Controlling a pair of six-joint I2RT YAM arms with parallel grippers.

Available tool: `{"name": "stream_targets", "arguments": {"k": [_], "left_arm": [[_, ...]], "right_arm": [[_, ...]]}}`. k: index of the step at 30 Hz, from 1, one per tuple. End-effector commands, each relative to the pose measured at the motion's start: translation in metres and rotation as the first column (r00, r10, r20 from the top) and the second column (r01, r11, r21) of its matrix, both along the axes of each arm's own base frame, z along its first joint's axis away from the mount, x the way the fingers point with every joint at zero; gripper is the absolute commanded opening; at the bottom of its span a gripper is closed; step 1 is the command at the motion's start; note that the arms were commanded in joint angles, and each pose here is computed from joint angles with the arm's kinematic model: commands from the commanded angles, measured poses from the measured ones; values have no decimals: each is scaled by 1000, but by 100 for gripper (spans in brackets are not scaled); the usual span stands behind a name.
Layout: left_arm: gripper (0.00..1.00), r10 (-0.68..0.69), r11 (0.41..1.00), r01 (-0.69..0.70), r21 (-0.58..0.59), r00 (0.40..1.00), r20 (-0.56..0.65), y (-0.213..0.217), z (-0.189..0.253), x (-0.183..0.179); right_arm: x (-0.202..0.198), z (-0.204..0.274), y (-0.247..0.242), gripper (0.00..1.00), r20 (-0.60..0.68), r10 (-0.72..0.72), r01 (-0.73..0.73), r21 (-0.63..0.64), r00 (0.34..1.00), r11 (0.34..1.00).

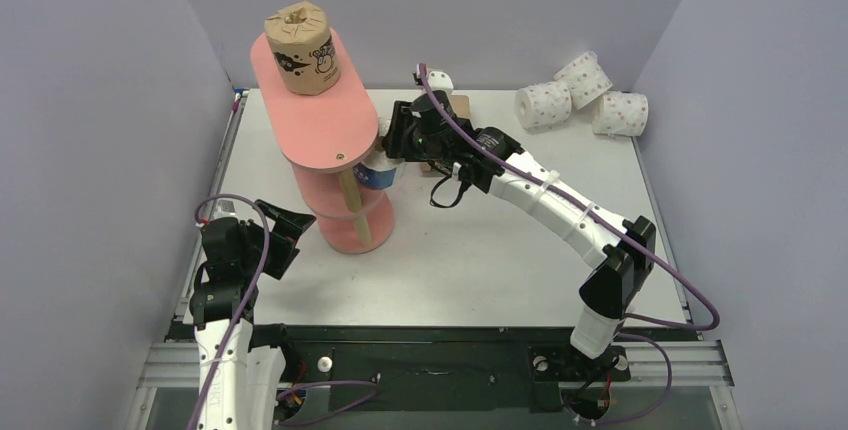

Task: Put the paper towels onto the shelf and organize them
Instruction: Place the paper towel on the shelf.

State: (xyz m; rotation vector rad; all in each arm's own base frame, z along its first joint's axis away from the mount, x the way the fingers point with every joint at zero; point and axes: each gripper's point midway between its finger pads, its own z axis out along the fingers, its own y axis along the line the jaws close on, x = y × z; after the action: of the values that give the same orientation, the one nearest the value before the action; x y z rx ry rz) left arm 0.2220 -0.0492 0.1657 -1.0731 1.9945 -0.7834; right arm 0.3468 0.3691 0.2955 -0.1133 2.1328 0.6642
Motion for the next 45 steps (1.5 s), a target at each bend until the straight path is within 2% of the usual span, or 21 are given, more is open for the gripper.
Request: {"name": "stream_targets", "arguments": {"k": [1,14,22,28,35,45], "left_arm": [[100,7,1000,-8,2,997,73,1,24,7],[100,6,1000,-6,-7,997,77,0,23,7],[100,6,1000,-5,-8,997,79,0,22,7],[100,6,1000,-5,-11,997,80,0,23,7],[100,6,1000,-5,-11,997,79,0,22,7],[100,3,1000,-2,-13,997,80,-1,23,9]], "right_arm": [[-1,43,17,35,70,15,-22,113,997,993],[-9,38,44,37,36,70,-75,147,997,986],[-10,40,44,50,29,66,-70,159,997,985],[-11,43,39,56,30,56,-60,165,998,984],[-13,41,37,58,23,54,-57,176,998,983],[-19,54,27,60,25,47,-52,286,999,957]]}}
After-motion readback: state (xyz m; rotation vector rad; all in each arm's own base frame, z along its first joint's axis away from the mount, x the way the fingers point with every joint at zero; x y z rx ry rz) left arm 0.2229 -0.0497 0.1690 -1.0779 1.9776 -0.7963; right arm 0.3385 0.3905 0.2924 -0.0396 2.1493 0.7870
